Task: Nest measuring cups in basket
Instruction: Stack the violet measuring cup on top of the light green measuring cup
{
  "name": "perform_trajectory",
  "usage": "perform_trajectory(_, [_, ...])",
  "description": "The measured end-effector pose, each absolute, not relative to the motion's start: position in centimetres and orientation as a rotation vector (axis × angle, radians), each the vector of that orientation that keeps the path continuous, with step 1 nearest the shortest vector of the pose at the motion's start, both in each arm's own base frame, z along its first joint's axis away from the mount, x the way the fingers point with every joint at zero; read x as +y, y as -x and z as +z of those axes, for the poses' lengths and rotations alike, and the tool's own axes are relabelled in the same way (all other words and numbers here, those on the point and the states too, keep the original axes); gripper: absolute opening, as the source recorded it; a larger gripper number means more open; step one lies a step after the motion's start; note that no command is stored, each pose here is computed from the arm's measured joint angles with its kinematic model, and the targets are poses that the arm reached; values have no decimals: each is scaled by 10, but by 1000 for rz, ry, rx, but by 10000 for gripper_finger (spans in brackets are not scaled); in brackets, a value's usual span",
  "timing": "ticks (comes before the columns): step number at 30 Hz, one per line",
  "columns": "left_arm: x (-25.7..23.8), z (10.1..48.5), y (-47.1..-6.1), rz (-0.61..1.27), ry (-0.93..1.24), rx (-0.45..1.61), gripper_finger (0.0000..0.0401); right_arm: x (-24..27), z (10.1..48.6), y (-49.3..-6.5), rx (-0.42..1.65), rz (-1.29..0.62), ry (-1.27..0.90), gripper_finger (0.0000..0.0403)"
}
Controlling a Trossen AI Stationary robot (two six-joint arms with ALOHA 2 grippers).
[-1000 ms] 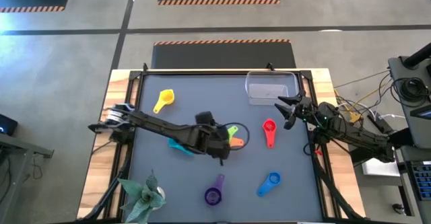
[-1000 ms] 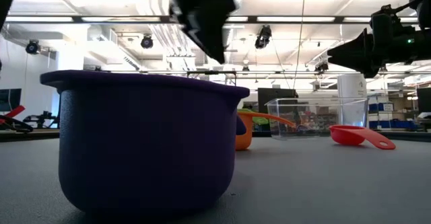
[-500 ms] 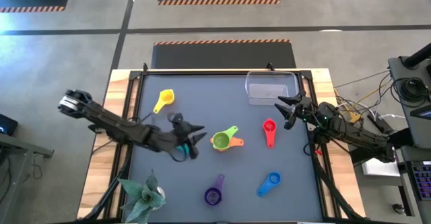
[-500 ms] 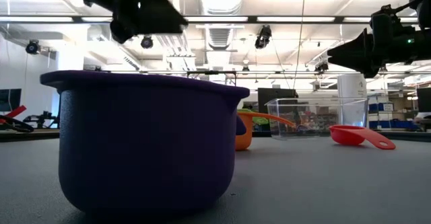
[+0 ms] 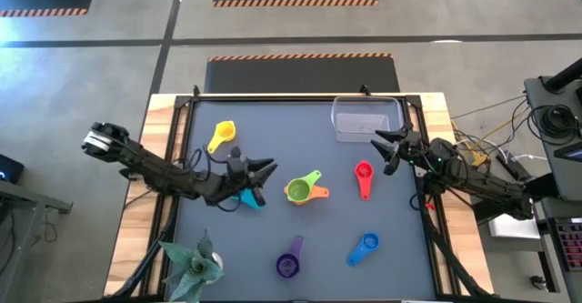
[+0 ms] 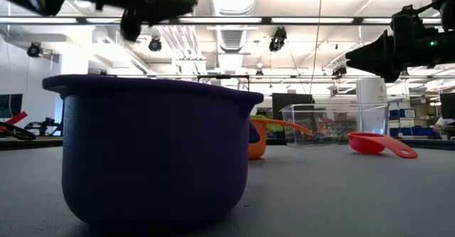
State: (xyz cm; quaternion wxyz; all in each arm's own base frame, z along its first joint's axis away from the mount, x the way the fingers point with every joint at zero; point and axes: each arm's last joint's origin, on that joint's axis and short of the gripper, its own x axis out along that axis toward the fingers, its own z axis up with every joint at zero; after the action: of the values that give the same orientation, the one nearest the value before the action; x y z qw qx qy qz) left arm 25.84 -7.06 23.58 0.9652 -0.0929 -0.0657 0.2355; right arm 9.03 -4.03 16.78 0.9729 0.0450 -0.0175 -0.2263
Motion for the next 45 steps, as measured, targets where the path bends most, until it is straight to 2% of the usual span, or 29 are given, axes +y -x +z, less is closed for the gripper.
perform_trajectory(7, [-77, 274, -285, 384, 23, -177, 74, -40, 168, -90, -36, -457, -92, 183])
perform_trajectory(12, [-77, 292, -299, 67, -21, -248, 68, -40, 168, -90, -36, -457, -92, 183])
perform_trajectory(14, [-75, 297, -302, -3, -12, -266, 61, -40, 168, -90, -36, -457, -91, 183])
perform_trajectory(23, [-71, 288, -305, -2, 25, -232, 39, -40, 168, -90, -43, -456, -116, 183])
perform_trajectory(31, [-67, 273, -301, 10, 60, -189, 38, -40, 169, -90, -169, -434, -639, 183])
perform_trajectory(35, [-65, 267, -298, 9, 120, -195, 38, -40, 169, -90, -206, -423, -784, 183])
perform_trajectory(41, [-69, 255, -292, -13, 189, -168, 38, -40, 170, -90, -220, -414, -801, 183])
perform_trajectory(45, [-75, 247, -288, 4, 210, -144, 38, -36, 175, -92, -213, -282, -796, 183])
